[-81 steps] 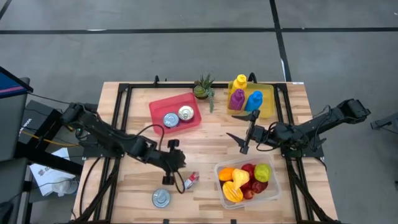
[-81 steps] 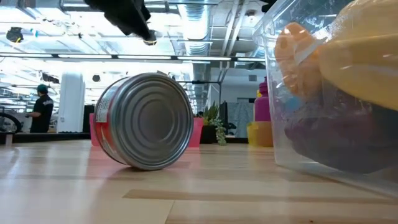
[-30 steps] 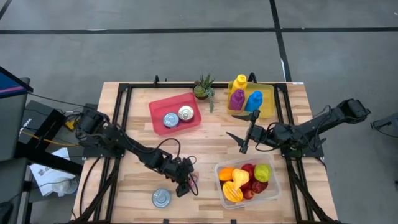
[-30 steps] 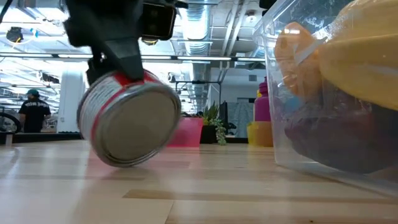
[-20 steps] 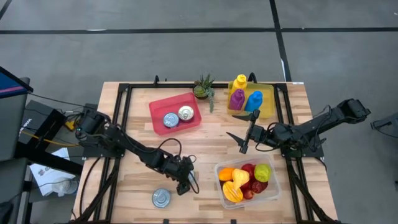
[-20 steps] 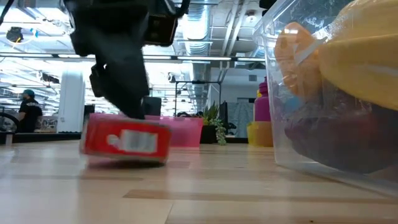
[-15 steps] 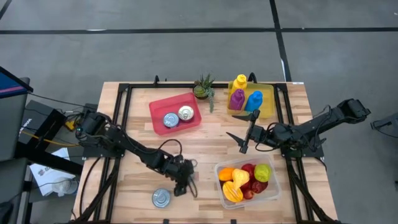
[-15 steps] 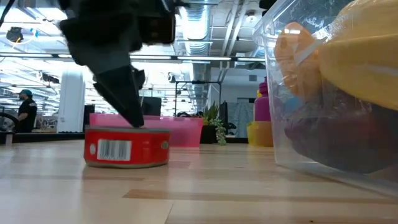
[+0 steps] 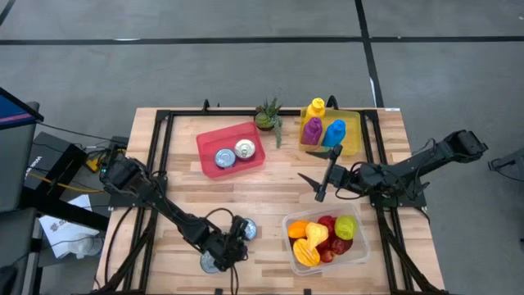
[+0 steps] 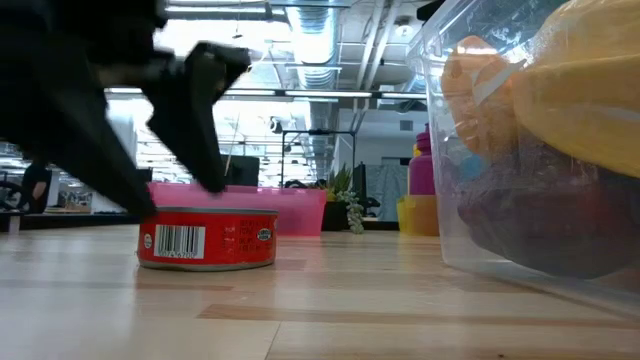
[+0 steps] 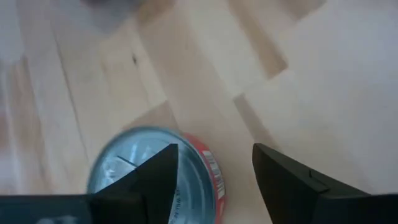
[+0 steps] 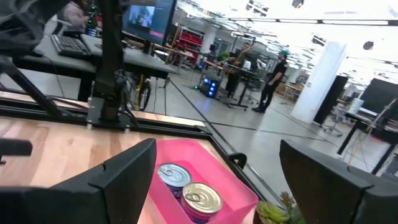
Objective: Pick & Place Food Item
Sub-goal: Put the red tuna can into the red bin
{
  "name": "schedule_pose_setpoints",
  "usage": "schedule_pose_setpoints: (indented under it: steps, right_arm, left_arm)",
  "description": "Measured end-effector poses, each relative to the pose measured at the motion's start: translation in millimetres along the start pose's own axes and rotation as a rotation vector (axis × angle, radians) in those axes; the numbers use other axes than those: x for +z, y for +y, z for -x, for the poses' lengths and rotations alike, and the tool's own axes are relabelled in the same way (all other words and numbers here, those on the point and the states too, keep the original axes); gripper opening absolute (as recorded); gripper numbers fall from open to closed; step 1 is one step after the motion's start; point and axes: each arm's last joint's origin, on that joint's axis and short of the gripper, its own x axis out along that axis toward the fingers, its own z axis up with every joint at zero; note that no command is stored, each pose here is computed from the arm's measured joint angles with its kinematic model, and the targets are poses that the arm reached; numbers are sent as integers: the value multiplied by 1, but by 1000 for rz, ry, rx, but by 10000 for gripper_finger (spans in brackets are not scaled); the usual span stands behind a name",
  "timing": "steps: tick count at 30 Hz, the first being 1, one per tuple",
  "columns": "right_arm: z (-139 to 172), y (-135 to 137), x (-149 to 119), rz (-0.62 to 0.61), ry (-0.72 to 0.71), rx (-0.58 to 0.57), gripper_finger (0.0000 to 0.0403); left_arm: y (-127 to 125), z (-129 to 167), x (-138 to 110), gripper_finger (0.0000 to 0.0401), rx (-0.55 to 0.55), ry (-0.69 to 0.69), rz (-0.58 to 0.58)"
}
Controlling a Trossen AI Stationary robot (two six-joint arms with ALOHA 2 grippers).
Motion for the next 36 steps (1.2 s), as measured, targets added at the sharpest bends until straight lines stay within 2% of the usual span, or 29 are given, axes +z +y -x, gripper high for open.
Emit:
schedule_pose_setpoints:
  steps: [7, 11, 15, 19, 27, 36]
  right_arm:
    - [0, 0, -1, 3, 5, -2, 328]
    - [0, 0, -1, 5, 14, -20, 328]
    - [0, 0, -2, 10, 22, -21, 328]
    - [0, 0, -2, 10, 22, -21, 328]
    - [0, 0, -3, 18, 31, -21, 328]
    - [0, 0, -3, 20, 33, -20, 328]
  left_arm:
    - [-7, -14, -7, 149, 53, 50, -29]
    - [-7, -11, -6, 91, 85, 41, -26]
    - [-7, -9, -6, 19, 51, 41, -22]
    - [-9, -16, -9, 3, 68, 57, 0]
    - [-19, -16, -11, 1, 288, 45, -40]
    - [-14, -11, -12, 0, 679, 30, -67]
